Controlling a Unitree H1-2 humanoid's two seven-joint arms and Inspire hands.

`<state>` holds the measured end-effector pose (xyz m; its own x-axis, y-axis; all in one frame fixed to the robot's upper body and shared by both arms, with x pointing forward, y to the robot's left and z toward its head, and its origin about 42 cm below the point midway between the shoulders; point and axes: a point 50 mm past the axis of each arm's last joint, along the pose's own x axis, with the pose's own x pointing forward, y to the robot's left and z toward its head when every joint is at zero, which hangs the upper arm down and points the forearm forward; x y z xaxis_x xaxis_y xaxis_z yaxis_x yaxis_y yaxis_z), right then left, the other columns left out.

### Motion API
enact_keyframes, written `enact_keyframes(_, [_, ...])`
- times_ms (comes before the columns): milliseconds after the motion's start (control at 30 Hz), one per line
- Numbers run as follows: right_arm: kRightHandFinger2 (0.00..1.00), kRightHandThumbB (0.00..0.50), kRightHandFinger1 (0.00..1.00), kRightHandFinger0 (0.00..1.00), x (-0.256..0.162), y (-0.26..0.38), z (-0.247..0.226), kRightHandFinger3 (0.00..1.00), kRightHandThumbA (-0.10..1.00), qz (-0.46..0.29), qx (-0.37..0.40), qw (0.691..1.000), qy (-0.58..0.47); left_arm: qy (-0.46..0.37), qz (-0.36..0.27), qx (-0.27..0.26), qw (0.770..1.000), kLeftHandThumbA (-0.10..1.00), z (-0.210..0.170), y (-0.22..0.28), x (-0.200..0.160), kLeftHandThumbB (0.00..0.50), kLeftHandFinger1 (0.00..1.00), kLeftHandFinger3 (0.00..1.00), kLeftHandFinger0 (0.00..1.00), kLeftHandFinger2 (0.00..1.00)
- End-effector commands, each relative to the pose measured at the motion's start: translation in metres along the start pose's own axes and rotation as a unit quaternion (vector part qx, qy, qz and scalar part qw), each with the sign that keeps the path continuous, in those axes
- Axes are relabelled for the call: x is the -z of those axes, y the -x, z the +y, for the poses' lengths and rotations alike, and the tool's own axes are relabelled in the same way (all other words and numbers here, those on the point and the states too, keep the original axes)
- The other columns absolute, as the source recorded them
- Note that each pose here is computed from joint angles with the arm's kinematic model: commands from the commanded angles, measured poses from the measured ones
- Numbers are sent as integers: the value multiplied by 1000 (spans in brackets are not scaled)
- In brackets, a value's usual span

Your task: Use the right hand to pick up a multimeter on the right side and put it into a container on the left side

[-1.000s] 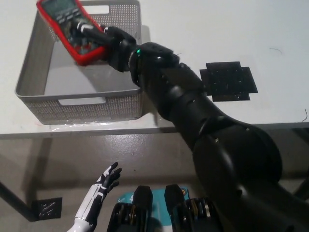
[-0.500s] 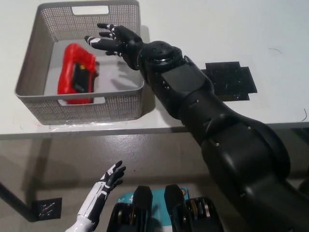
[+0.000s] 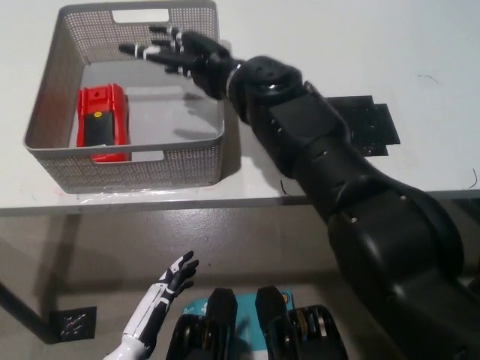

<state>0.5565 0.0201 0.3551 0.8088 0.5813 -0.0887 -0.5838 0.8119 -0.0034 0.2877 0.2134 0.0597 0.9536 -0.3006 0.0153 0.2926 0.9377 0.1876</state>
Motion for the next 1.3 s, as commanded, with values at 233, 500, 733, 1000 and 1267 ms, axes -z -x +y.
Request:
enact_keyframes(233, [1000, 402, 1000, 1000, -79, 91, -78, 1000, 1000, -270, -68, 949, -146, -4, -20, -9, 1000, 1000, 7, 9, -4, 389, 1000, 1000, 1000, 1000])
enact_keyframes(500, [1000, 445, 1000, 1000, -41, 200, -99, 1000, 1000, -364, -118, 898, -216, 30, -2, -20, 999, 1000, 6, 13, 1, 386, 1000, 1000, 1000, 1000])
enact_keyframes(733, [1000, 500, 1000, 1000, 14, 293, -80, 1000, 1000, -399, -57, 909, -103, 31, 7, -31, 999, 1000, 7, 18, 4, 364, 1000, 1000, 1000, 1000])
enact_keyframes(1000, [1000, 474, 1000, 1000, 87, 359, -43, 1000, 1000, -383, 4, 924, -4, 24, 9, -42, 999, 1000, 8, 19, 8, 380, 1000, 1000, 1000, 1000])
enact_keyframes(1267, [1000, 417, 1000, 1000, 187, 370, -13, 1000, 1000, -286, 100, 950, 81, 30, 17, -41, 999, 1000, 6, 21, 10, 375, 1000, 1000, 1000, 1000])
